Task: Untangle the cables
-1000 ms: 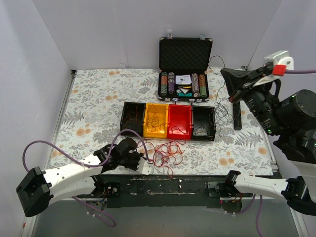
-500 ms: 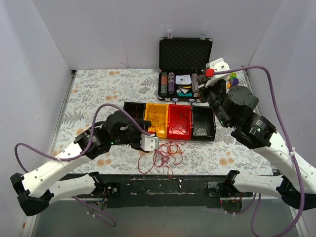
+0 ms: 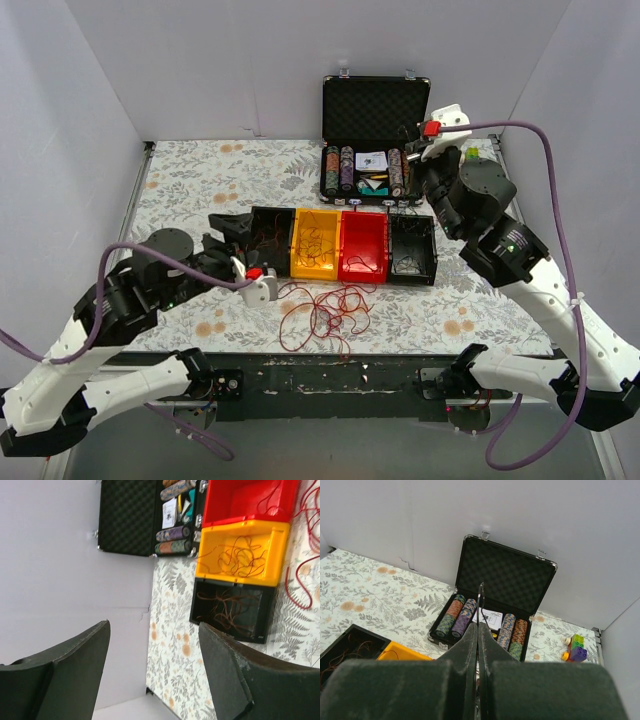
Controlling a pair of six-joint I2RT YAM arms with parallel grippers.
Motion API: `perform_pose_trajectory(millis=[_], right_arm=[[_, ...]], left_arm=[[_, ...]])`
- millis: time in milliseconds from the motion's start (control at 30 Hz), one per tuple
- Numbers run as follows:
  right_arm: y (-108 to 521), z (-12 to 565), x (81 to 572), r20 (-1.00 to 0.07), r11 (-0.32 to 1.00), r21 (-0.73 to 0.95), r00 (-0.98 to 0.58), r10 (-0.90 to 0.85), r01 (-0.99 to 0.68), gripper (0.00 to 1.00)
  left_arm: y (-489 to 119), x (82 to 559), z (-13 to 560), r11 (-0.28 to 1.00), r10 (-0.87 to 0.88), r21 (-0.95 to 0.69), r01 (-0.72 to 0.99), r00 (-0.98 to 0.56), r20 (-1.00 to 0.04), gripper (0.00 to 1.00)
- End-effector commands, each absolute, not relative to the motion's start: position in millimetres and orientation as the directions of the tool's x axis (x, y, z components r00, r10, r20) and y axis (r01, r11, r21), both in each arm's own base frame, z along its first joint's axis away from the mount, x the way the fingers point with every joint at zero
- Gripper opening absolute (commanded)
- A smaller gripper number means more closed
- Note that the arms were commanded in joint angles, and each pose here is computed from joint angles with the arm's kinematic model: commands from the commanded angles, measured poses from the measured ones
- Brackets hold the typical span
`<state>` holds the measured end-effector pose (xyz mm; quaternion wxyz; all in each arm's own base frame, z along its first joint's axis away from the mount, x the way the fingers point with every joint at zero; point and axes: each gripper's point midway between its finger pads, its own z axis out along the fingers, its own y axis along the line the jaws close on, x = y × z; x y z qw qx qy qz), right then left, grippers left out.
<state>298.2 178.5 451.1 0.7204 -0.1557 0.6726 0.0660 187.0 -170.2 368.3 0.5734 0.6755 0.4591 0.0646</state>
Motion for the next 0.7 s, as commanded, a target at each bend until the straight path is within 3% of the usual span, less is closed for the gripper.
perform_pose_trajectory(millis=[0, 400, 667], right_arm=[[175, 479, 299, -0.988, 0.951, -0.072, 0.149, -0.028, -0.302, 0.01], [156, 525, 301, -0.974, 0.969, -0.047, 0.228, 0.009, -0.241, 0.01], [152, 523, 304, -0.975, 0.973, -0.052, 0.223, -0.001, -0.223, 0.01]], left_arm=[[-142, 190, 355, 0.055, 0.773, 0.857, 0.513, 0.521, -0.362, 0.72], [-127, 190, 334, 0.047, 0.805, 0.859, 0.509, 0.49, -0.334, 0.72], [-128, 190, 328, 0.042, 0.804, 0.855, 0.516, 0.49, -0.336, 0.72]])
